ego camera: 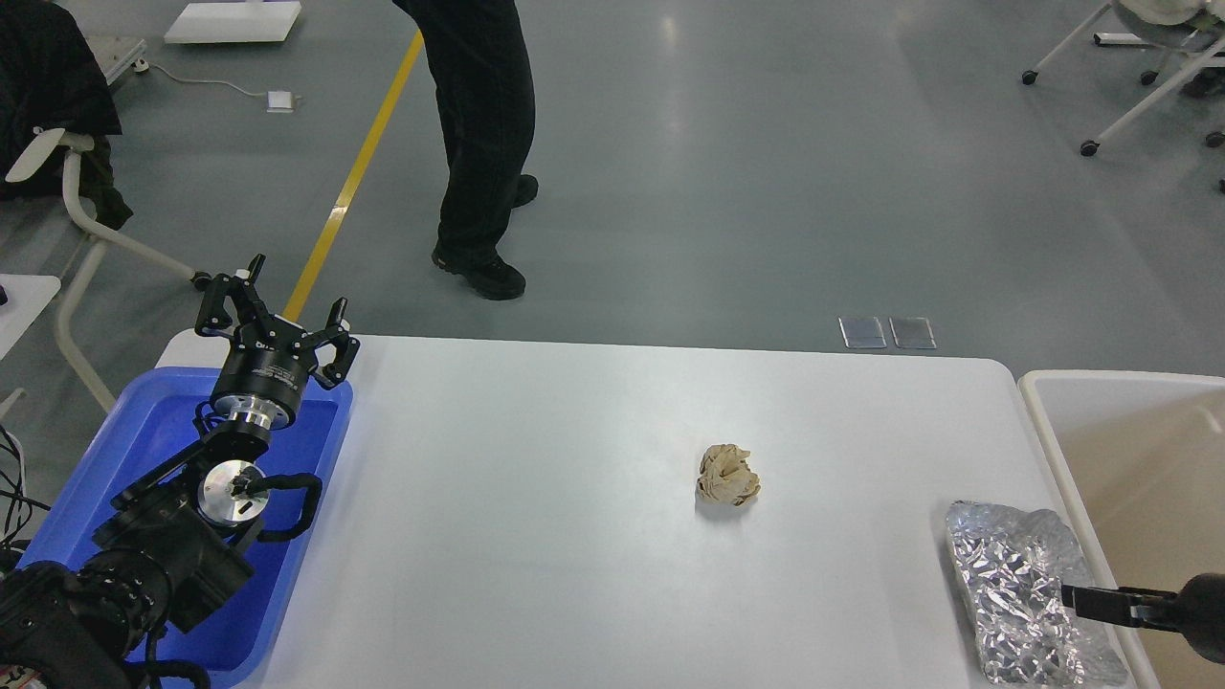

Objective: Tidy desktop
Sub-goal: 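Lower the open right gripper down beside the silver foil package, then close the right gripper on the edge of the silver foil package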

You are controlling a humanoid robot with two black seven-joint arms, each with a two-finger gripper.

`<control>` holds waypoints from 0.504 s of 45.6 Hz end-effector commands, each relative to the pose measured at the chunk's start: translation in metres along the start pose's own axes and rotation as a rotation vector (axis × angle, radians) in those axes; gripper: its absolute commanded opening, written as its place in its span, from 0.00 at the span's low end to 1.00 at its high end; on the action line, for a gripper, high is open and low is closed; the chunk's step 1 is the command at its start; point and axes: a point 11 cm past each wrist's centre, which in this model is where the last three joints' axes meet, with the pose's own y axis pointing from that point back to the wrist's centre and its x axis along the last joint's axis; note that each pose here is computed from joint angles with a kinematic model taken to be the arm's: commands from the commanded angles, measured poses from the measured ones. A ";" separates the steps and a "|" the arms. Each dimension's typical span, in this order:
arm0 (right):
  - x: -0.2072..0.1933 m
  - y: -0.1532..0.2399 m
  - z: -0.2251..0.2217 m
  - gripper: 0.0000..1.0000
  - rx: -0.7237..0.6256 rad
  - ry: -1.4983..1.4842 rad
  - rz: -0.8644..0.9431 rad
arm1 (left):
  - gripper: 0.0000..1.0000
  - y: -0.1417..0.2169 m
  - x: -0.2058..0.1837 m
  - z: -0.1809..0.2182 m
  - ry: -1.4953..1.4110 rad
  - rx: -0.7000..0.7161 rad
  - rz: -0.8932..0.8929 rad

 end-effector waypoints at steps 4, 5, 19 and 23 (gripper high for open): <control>-0.014 -0.011 0.002 0.89 -0.018 0.008 0.008 | 1.00 0.000 0.000 0.001 -0.001 -0.001 0.000; -0.015 -0.012 0.001 0.87 -0.016 0.007 0.008 | 1.00 0.000 0.000 0.001 -0.001 -0.001 0.000; -0.010 -0.026 -0.002 0.79 -0.027 0.009 0.030 | 1.00 0.000 0.001 0.000 -0.001 0.000 0.001; -0.011 -0.027 0.001 0.75 -0.037 -0.004 0.034 | 1.00 0.000 0.000 0.000 0.001 0.000 -0.001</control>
